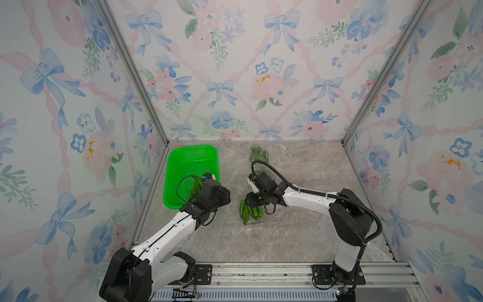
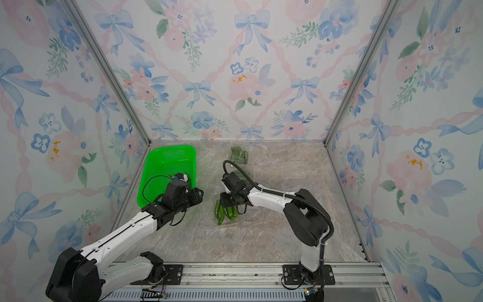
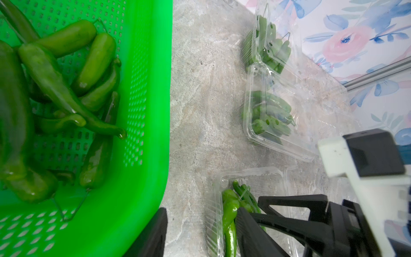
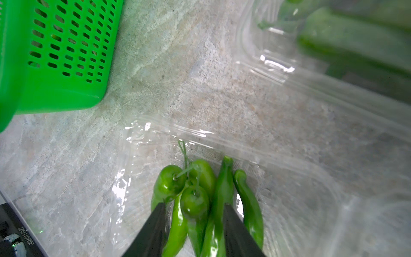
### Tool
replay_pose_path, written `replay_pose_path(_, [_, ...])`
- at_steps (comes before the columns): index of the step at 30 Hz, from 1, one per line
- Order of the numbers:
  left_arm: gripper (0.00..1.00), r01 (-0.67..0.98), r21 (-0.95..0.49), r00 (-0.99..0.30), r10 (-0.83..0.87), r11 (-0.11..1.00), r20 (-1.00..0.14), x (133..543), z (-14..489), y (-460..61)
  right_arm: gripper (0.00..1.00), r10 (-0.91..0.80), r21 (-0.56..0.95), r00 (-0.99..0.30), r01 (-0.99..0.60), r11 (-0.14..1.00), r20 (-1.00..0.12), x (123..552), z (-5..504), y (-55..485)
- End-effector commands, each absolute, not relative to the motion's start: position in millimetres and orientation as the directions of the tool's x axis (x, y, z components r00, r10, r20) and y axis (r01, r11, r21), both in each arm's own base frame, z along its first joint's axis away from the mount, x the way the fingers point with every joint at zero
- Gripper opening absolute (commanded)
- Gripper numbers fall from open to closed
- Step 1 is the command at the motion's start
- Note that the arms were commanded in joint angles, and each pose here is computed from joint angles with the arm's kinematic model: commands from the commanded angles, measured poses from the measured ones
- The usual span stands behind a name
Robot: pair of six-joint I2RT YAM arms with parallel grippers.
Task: Take small green peppers out of containers
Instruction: Pick up the green pepper from the packing box.
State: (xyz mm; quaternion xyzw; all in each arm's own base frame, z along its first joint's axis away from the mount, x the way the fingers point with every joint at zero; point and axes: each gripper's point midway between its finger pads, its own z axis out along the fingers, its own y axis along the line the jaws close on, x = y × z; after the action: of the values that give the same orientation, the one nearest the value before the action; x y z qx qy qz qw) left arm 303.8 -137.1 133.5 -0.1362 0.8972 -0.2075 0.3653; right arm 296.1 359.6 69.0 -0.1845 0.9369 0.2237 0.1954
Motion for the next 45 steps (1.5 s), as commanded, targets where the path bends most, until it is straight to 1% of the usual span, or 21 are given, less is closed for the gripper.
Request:
replay_pose_path(1, [0.53, -0.081, -0.47, -0.698, -0.386, 0.879, -0.603, 301.1, 132.2, -134.6, 0.43, -0.275, 0.33, -0.847, -0.447, 0.831, -0.454, 298.0, 67.2, 364.3])
replay_pose_path(15, [0.54, -0.089, -0.476, -0.698, -0.396, 0.875, -0.597, 300.3, 130.6, -131.6, 0.42, -0.3, 0.333, -0.85, -0.46, 0.823, -0.433, 296.6, 46.3, 368.0])
replay_pose_path(19, [0.54, -0.089, -0.478, -0.696, -0.398, 0.874, -0.598, 300.2, 131.4, -130.9, 0.39, -0.303, 0.34, -0.846, -0.468, 0.816, -0.438, 296.4, 44.4, 371.8])
replay_pose_path(21, [0.54, -0.089, -0.48, -0.693, -0.401, 0.872, -0.599, 300.1, 132.1, -130.3, 0.35, -0.305, 0.338, -0.842, -0.473, 0.813, -0.444, 297.5, 45.6, 372.4])
replay_pose_path(27, [0.54, -0.091, -0.48, -0.695, -0.401, 0.872, -0.597, 299.9, 130.8, -129.9, 0.32, -0.32, 0.334, -0.836, -0.487, 0.807, -0.445, 296.4, 43.2, 375.2])
replay_pose_path(31, [0.54, -0.093, -0.481, -0.695, -0.402, 0.872, -0.596, 299.7, 130.0, -129.0, 0.34, -0.321, 0.37, -0.848, -0.484, 0.793, -0.422, 291.6, 41.3, 380.4])
replay_pose_path(35, [0.54, -0.102, -0.48, -0.694, -0.408, 0.871, -0.593, 299.9, 128.0, -126.7, 0.33, -0.316, 0.378, -0.852, -0.479, 0.792, -0.417, 290.0, 42.0, 380.8])
replay_pose_path(37, [0.55, -0.105, -0.48, -0.695, -0.409, 0.871, -0.591, 300.0, 126.7, -126.0, 0.3, -0.317, 0.375, -0.852, -0.479, 0.793, -0.417, 289.4, 41.5, 379.9])
replay_pose_path(40, [0.54, -0.104, -0.479, -0.698, -0.407, 0.872, -0.59, 300.3, 125.6, -126.1, 0.2, -0.317, 0.369, -0.851, -0.478, 0.797, -0.418, 288.7, 44.0, 378.0])
replay_pose_path(45, [0.55, -0.1, -0.482, -0.692, -0.409, 0.87, -0.595, 302.0, 128.8, -126.0, 0.16, -0.309, 0.363, -0.841, -0.484, 0.796, -0.444, 289.5, 62.1, 375.1])
